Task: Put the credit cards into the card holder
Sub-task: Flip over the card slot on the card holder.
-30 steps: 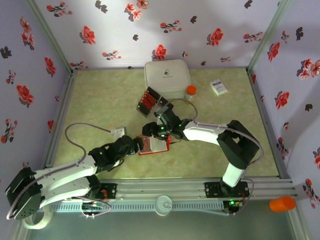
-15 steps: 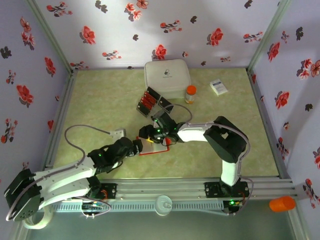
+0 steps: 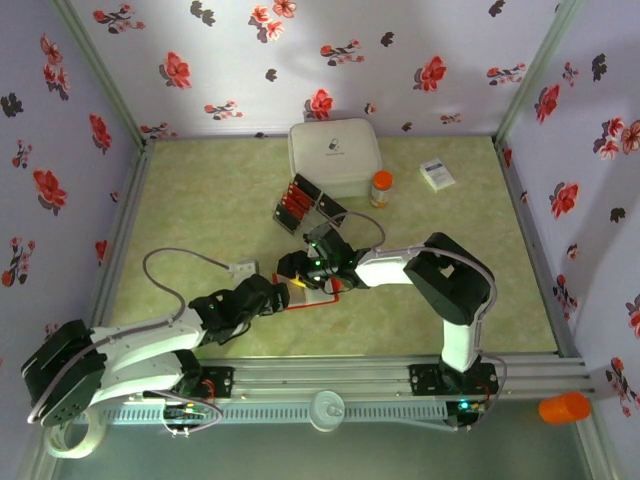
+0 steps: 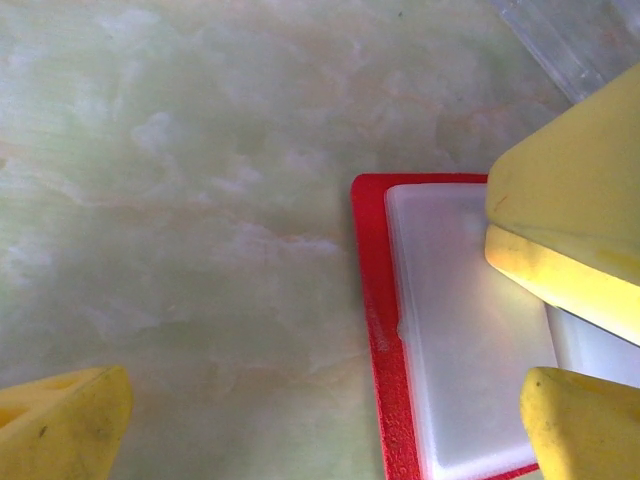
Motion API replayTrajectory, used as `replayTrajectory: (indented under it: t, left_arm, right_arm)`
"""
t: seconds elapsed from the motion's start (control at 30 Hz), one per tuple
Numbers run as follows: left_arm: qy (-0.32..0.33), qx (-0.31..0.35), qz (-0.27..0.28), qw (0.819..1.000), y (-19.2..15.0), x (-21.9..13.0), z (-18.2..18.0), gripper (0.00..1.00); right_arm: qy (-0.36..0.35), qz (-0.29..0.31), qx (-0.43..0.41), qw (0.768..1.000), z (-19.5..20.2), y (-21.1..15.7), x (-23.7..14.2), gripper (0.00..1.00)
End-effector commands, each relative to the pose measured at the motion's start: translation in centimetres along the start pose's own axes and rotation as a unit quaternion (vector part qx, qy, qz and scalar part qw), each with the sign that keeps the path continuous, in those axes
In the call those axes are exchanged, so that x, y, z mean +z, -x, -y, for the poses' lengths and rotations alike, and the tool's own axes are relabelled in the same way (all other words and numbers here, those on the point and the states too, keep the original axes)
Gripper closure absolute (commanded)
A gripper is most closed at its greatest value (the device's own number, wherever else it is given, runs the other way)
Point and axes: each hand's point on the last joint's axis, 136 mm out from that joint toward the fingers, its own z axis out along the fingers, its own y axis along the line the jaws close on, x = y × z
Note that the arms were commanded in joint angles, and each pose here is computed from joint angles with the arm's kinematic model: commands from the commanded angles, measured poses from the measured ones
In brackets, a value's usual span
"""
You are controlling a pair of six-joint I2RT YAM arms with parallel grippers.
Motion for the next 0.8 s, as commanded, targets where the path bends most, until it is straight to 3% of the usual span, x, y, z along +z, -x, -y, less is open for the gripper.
replayTrajectory:
  t: [0.0, 0.43, 0.77]
  left_arm:
    - [-0.005, 0.009, 0.004, 1.0, 0.4, 0.5, 0.7, 0.0]
    - [0.038, 0.021, -0.023, 0.999, -1.0, 1.7, -0.7, 0.0]
    - [0.069, 0.024, -0.04, 0.997, -1.9, 1.8, -2.0, 0.0]
  right_arm:
    - [-0.001, -0.001, 0.009, 1.0, 0.4, -0.3, 0.3, 0.44]
    - [0.012, 0.007, 0.001, 1.0, -1.2, -0.1, -0.7, 0.44]
    - [-0.018, 0.043, -0.052, 0.998, -2.7, 1.0, -5.4, 0.44]
